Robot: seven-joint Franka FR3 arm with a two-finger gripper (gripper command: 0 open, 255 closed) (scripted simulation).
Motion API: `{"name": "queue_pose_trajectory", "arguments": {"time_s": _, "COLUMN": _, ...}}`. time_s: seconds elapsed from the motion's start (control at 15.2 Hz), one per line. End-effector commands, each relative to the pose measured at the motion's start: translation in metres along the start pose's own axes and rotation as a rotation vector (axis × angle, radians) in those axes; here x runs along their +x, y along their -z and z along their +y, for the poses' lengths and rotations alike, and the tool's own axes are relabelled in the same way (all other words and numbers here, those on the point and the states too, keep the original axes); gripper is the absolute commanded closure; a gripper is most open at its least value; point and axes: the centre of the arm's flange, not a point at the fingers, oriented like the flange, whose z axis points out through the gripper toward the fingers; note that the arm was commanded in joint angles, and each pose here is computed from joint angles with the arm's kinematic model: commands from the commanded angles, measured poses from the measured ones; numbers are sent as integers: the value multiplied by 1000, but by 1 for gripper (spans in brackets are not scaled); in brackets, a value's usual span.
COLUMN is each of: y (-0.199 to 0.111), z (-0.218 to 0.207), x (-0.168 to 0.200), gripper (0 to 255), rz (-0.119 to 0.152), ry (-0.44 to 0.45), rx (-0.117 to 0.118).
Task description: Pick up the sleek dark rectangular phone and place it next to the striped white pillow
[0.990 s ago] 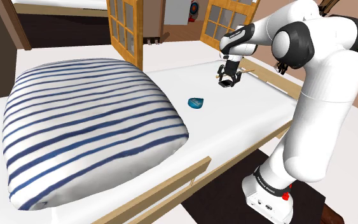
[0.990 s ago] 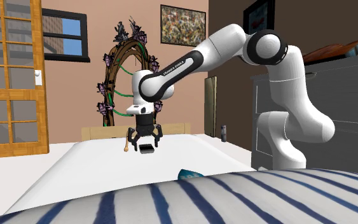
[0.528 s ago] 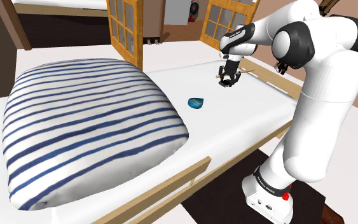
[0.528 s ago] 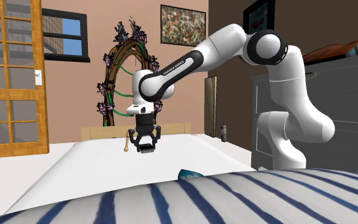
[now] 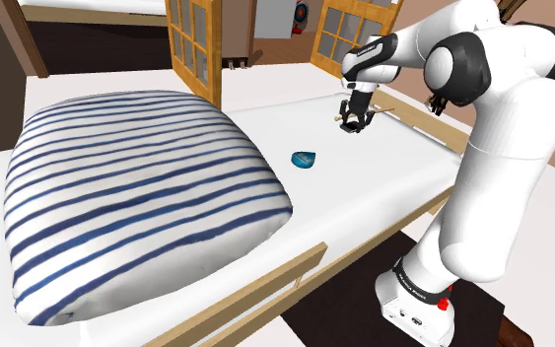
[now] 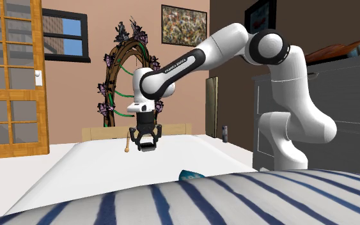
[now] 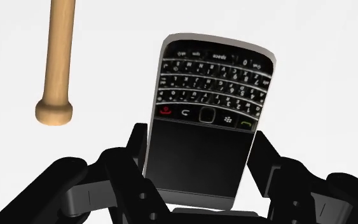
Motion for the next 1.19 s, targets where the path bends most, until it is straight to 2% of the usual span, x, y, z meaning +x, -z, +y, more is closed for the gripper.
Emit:
{"name": "queue_pose_trajectory", "arguments": {"time_s": 0.0, "y": 10, "z": -1, "x": 0, "gripper": 255, "rz": 0, "ry": 0, "rx": 0}}
{"name": "queue_pose_trajectory", "arguments": {"time_s": 1.12, "y": 100, "z": -6, "x": -3, "gripper": 255, "rz": 0, "ry": 0, "rx": 0}}
